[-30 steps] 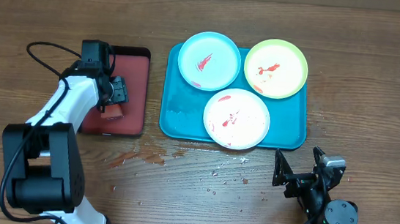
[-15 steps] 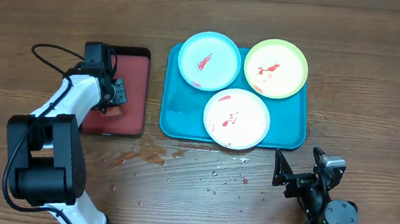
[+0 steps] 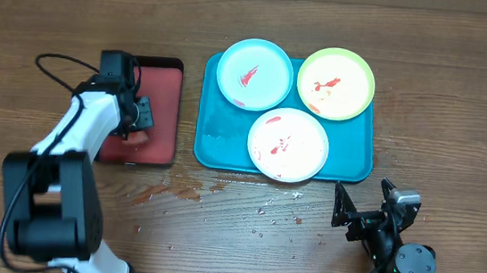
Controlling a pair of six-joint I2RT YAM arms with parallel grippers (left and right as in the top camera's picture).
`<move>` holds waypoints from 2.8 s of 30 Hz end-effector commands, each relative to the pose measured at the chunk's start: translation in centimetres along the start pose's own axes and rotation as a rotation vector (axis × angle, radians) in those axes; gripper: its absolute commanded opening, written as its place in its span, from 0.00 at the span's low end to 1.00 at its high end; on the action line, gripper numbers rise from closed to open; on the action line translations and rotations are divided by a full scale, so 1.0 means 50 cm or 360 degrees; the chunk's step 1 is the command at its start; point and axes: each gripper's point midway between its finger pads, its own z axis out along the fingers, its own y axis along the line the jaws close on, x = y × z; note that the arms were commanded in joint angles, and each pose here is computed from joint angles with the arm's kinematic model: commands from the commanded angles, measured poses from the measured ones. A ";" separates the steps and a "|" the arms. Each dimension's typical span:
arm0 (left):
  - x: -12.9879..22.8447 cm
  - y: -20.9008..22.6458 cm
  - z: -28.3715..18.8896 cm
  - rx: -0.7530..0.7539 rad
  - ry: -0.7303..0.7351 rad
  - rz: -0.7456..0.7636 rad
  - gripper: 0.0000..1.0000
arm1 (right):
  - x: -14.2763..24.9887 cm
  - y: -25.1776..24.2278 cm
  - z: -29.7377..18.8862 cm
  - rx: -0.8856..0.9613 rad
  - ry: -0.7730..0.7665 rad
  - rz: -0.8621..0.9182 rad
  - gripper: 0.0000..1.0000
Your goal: Clean dirty plates on tray and stack at the side
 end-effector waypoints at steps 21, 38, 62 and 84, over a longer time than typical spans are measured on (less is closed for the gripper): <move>0.022 0.023 -0.192 0.0012 -0.0127 -0.0120 0.04 | 0.021 0.080 -0.010 -0.0353 0.0179 0.0784 1.00; 0.034 -0.009 -0.194 0.0159 -0.0075 -0.0122 0.04 | -0.004 0.142 -0.034 -0.0643 0.0197 0.0703 1.00; -0.136 -0.328 -0.370 0.0725 -0.0701 0.0355 0.04 | -0.071 0.157 0.230 -0.0284 0.0918 0.0004 0.87; -0.152 -0.607 -0.080 0.1012 -0.0713 0.0280 0.04 | 0.008 0.126 0.421 -0.0121 0.1037 -0.0022 0.17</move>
